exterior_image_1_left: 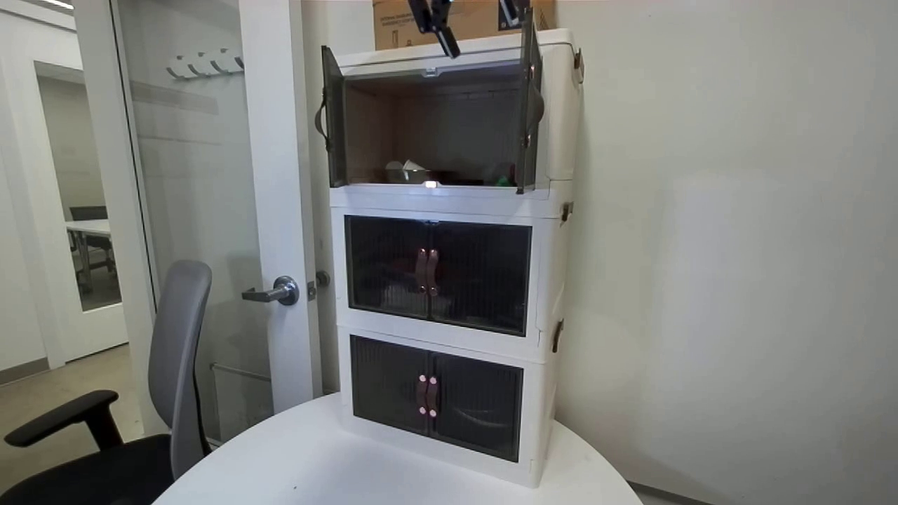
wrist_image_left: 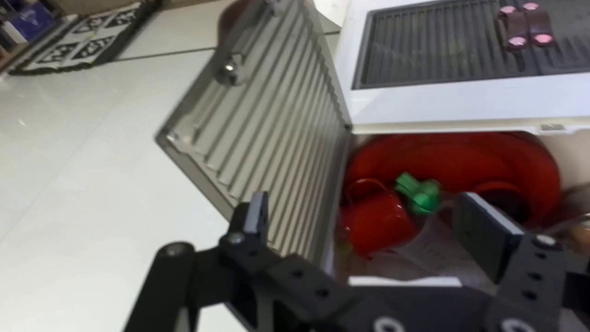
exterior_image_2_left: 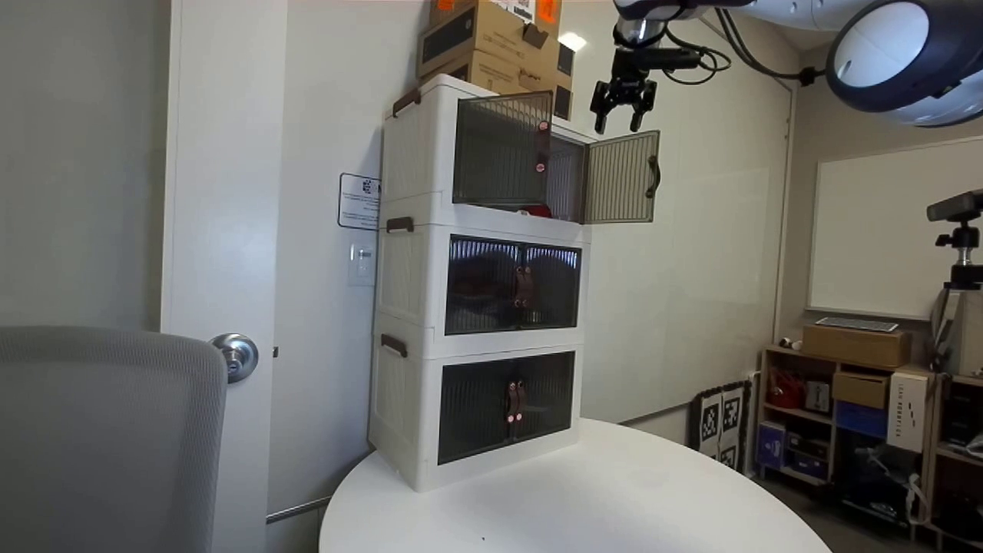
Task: Open the doors of the topmost shelf
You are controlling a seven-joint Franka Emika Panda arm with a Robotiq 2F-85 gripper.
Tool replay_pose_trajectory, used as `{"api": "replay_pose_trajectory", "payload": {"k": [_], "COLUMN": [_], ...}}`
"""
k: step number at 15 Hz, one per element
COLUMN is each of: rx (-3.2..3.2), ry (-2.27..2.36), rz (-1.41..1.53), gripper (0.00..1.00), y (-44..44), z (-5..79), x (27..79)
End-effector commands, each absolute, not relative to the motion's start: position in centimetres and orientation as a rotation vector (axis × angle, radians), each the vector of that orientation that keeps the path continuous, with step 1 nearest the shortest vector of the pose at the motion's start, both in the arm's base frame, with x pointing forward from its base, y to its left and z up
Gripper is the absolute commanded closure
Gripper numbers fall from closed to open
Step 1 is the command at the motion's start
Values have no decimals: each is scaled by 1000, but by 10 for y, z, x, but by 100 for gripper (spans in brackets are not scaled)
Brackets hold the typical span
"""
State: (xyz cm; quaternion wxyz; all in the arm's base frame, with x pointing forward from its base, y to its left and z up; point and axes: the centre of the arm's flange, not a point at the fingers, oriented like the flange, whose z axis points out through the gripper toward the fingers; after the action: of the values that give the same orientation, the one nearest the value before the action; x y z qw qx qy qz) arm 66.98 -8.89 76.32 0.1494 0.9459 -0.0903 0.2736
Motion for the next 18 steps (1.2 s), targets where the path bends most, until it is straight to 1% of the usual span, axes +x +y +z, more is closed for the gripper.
{"api": "replay_pose_trajectory", "payload": {"k": [1,4,8,10,12,16,18], "rx": [2824,2871,3026,3105,3088,2955,2881], "ry": [-64,144,262,281,203,96,130], "rz": [924,1017,979,908,797,596,532], "gripper": [0,0,0,0,0,0,0], "y": [-62,-42,-25,-18,-21,-26,-27], "z": [846,866,827,796,774,762,751], "x": [672,629,587,573,563,547,553]}}
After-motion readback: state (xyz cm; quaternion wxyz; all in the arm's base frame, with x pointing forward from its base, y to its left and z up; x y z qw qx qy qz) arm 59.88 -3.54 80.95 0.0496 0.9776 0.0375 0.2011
